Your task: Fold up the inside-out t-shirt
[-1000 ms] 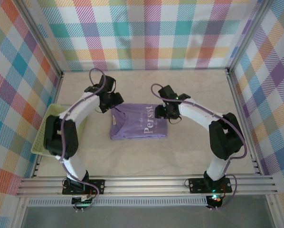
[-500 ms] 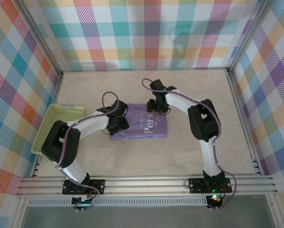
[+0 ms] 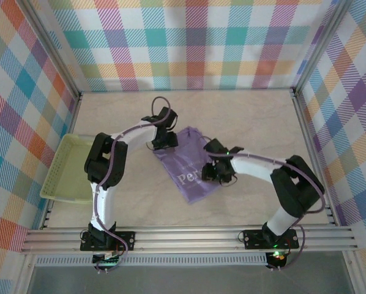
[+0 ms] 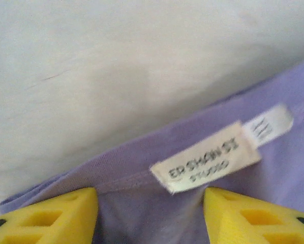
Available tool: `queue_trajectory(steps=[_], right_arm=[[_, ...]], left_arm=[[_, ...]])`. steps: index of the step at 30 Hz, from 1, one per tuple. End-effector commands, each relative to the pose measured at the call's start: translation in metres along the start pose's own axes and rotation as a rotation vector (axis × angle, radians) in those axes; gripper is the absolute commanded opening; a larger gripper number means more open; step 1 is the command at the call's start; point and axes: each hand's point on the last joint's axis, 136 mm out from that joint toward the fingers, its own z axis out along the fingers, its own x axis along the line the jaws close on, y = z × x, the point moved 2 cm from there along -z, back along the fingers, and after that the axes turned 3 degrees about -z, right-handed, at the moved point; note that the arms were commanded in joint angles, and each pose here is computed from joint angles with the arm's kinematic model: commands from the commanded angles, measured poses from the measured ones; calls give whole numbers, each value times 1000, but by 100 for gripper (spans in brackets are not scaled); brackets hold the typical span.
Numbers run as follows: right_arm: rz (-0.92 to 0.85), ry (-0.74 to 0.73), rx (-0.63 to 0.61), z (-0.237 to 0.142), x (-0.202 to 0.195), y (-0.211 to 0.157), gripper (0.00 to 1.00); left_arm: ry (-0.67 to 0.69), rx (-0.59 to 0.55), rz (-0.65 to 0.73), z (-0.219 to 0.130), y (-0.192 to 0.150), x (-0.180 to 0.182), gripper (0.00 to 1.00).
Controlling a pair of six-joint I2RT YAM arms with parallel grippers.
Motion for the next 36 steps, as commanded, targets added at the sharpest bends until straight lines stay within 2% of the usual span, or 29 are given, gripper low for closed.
queue_trajectory(steps=[1, 4, 7, 9, 11, 14, 18, 21, 27, 32, 36], right_arm=[[46, 22, 15, -16, 7, -26, 60], [17, 51, -79, -47, 11, -13, 62], [-29, 36, -201, -79, 8, 21, 65], [-31, 48, -235, -89, 4, 48, 65], [-51, 57, -253, -88, 5, 74, 66], [-70, 51, -237, -74, 5, 108, 67], [-94, 50, -203, -47, 5, 142, 67], [-109, 34, -173, -28, 6, 156, 67], [-106, 24, -113, 4, 4, 164, 67], [-89, 26, -58, 24, 1, 154, 67], [-73, 32, -22, 38, -1, 146, 67]], left_arm=[[-58, 43, 165, -25, -12, -36, 64], [-83, 7, 202, -55, -7, -47, 72], [-22, -84, 167, -95, 4, -32, 83], [16, -147, 86, -123, 6, -12, 91], [3, -166, -14, -132, -2, 6, 93], [-38, -139, -140, -118, -20, 31, 92], [-118, -64, -260, -83, -35, 54, 85], [-147, -22, -260, -62, -40, 53, 81], [-214, 30, -256, -33, -45, 39, 74], [-178, 70, -257, -11, -53, 39, 68], [-203, 93, -242, 3, -57, 28, 62]])
